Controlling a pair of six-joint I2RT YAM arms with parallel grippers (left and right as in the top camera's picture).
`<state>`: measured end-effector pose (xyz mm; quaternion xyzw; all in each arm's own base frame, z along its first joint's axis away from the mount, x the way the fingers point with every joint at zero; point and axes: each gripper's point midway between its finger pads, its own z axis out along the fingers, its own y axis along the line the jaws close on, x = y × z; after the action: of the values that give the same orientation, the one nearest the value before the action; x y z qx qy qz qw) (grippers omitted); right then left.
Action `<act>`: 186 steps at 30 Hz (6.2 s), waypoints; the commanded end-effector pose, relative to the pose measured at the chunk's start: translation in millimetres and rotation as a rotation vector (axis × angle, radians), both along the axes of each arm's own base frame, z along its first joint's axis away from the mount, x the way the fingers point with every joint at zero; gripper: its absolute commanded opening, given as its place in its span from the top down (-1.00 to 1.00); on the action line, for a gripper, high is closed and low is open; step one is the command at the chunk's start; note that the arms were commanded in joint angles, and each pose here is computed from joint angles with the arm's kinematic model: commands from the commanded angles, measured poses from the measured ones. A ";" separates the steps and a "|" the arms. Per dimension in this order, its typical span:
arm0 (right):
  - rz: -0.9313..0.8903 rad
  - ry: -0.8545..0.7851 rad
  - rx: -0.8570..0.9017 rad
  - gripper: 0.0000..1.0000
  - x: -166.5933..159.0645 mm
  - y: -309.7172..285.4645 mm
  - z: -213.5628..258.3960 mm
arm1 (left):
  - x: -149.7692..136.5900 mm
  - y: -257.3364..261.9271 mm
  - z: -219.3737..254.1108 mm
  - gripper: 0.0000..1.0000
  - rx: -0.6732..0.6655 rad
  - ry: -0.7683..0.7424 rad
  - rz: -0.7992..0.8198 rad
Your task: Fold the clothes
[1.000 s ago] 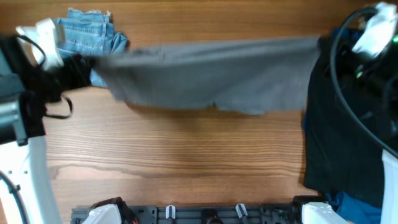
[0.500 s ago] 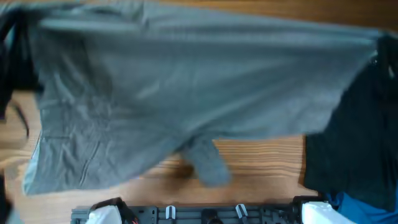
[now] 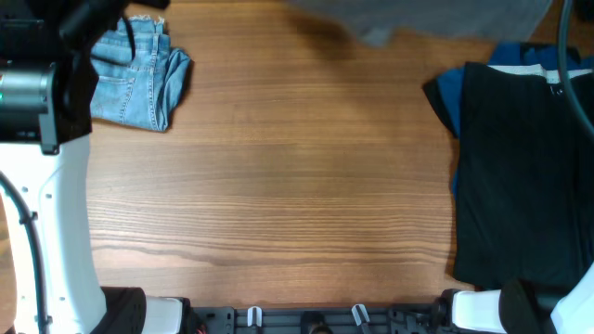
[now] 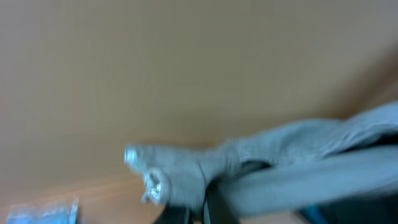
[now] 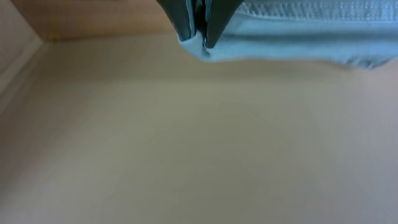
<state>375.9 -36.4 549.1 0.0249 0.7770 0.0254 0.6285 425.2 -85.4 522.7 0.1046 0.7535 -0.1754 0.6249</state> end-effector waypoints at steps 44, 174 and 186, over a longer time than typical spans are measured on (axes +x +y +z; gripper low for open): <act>0.007 0.807 0.235 -0.72 44.8 24.9 -231.1 | 138.1 62.9 -399.6 0.83 -0.094 0.713 0.411; 0.144 1.082 0.303 -0.99 118.5 61.3 -451.3 | -144.5 81.8 -459.5 -1.00 -0.069 1.232 0.784; 0.232 1.314 0.417 0.91 44.7 108.0 -547.9 | -91.9 81.7 -541.7 0.57 -0.084 1.149 0.649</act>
<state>445.2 69.2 19.9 0.0373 0.9699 0.2346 0.0528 340.4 -19.3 0.1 -0.2598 0.9504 -0.0484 0.1642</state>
